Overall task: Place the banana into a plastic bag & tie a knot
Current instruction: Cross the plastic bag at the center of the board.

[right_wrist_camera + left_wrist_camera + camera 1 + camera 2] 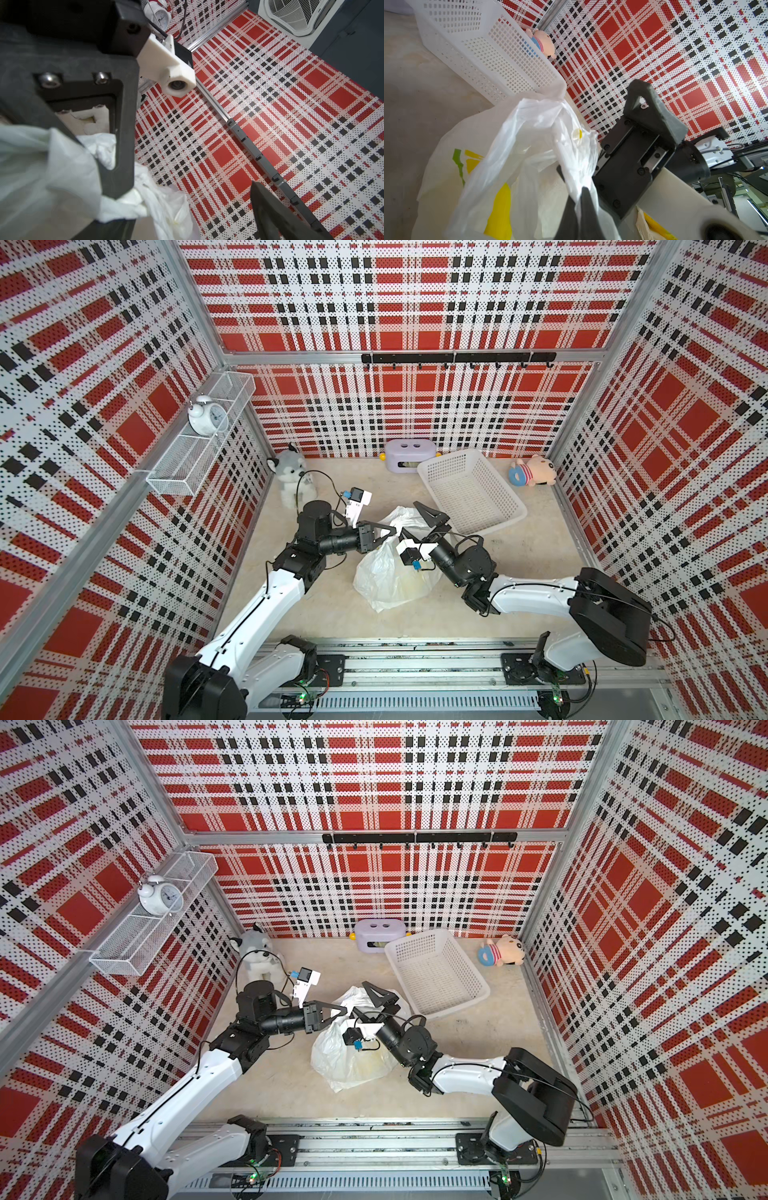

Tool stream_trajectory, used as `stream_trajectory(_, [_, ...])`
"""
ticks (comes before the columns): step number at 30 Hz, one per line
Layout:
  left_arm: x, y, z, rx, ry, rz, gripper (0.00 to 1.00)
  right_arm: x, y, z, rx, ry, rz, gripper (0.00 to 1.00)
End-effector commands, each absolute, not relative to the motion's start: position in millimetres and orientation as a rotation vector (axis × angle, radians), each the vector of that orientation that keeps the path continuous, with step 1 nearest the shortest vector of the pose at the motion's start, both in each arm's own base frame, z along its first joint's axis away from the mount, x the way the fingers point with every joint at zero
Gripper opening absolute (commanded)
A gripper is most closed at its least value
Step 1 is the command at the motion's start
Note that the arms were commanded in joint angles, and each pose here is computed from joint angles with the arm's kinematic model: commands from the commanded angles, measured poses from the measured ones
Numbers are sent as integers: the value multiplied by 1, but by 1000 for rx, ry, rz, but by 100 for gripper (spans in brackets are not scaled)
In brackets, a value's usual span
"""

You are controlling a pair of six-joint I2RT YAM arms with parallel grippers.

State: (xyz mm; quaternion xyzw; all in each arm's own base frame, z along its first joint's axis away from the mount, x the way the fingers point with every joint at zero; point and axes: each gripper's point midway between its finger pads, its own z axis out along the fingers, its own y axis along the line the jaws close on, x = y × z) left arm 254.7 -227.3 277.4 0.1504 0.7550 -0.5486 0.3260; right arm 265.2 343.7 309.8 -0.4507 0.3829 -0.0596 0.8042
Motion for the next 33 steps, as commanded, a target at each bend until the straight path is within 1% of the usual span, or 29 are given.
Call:
stream_trajectory(1, [262,-225,297,402,1875,-1418,0,235,359,292,-1098,880,95,93])
stream_trajectory(3, [263,-224,298,392,1867,-1418,0,232,356,288,-1124,941,141,93])
stream_trajectory(5, [263,-223,301,391,1846,-1410,0,230,353,285,-1134,1027,200,91])
stream_trajectory(9, [267,-221,306,366,1803,-1355,0,225,339,303,-1034,1237,410,82])
stream_trajectory(11, [268,-222,306,353,1791,-1344,0,221,333,313,-995,1331,537,76])
stream_trajectory(13, [270,-225,301,353,1801,-1342,0,224,325,316,-930,1433,619,73])
stream_trajectory(15, [272,-227,299,346,1801,-1321,0,231,318,318,-842,1566,765,62])
stream_trajectory(16, [271,-228,300,349,1795,-1309,0,232,318,319,-794,1620,888,55])
stream_trajectory(18, [271,-230,303,351,1778,-1277,0,222,327,321,-777,1672,1104,43])
stream_trajectory(23, [271,-230,307,359,1749,-1209,0,207,346,328,-690,1826,1430,27])
stream_trajectory(25, [271,-229,308,365,1746,-1184,0,205,352,327,-657,1877,1518,25])
stream_trajectory(28, [269,-229,310,368,1742,-1143,0,207,354,324,-571,1938,1584,26])
stream_trajectory(30, [268,-231,308,380,1749,-1119,0,213,355,322,-486,1982,1602,24])
stream_trajectory(31, [268,-233,307,387,1757,-1101,0,217,355,323,-447,1994,1604,24])
stream_trajectory(33, [269,-237,302,401,1784,-1063,0,224,353,329,-349,1996,1623,29])
